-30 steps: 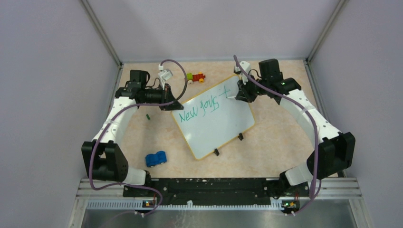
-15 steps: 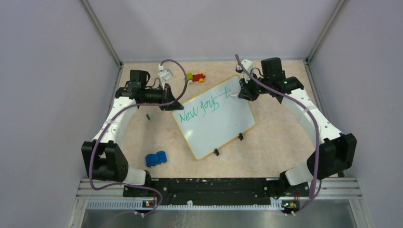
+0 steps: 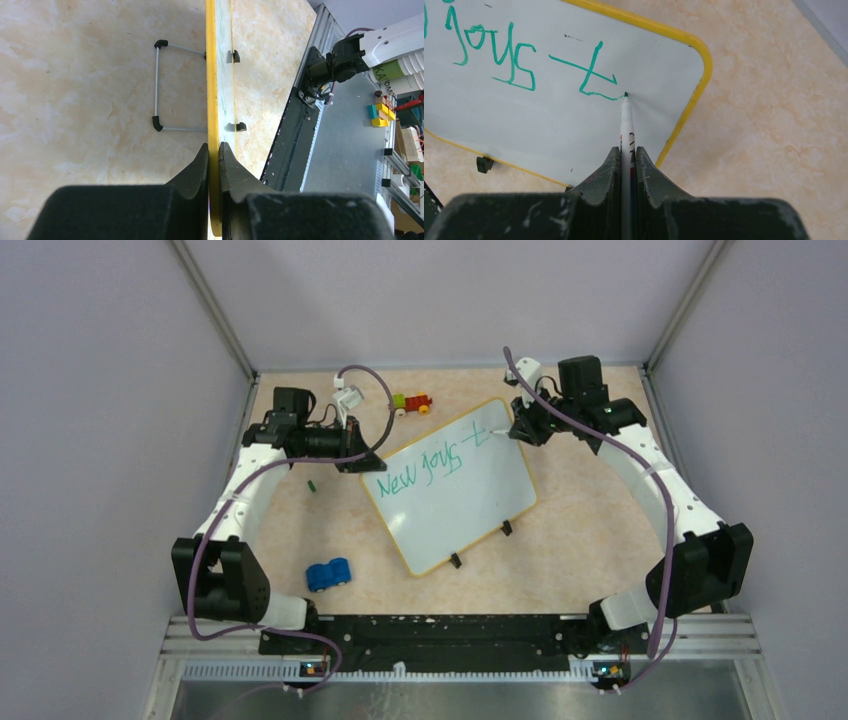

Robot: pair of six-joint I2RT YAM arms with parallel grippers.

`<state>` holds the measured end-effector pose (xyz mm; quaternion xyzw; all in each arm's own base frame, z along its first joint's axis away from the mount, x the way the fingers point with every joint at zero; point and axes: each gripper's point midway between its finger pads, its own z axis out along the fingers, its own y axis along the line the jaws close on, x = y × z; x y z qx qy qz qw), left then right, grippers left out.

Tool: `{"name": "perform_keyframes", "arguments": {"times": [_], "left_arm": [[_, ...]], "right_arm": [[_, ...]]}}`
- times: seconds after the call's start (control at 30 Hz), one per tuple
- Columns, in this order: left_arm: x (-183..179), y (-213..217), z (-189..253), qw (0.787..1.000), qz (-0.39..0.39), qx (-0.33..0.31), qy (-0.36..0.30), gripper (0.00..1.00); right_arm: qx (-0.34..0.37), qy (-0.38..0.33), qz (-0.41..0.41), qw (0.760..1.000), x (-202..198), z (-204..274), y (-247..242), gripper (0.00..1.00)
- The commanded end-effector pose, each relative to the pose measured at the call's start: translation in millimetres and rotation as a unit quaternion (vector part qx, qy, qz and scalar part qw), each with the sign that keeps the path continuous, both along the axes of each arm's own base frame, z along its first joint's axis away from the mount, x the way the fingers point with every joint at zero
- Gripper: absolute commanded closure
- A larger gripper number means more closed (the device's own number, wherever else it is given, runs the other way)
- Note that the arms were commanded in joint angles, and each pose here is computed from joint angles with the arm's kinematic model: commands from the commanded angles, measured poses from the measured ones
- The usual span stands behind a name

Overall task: Write a sentence on the whiteboard
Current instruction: Write on the whiteboard at the whiteboard stand.

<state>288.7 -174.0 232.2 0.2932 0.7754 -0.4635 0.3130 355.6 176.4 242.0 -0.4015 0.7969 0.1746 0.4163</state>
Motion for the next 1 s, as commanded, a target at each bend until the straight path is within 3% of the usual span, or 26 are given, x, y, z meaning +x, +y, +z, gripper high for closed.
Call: {"name": "perform_keyframes", "arguments": {"times": [0.0,0.97], "left_arm": [[2,-5,-3,0.999,-0.019,0.01,-0.025,1.0],[2,-5,-4,0.999,-0.019,0.011,-0.024,1.0]], "right_arm": [[0.016,-0.044,-0.003,0.999,15,31,2,1.0],[-0.015,-0.019,-0.005,1.0,1,-1,-12,1.0]]}}
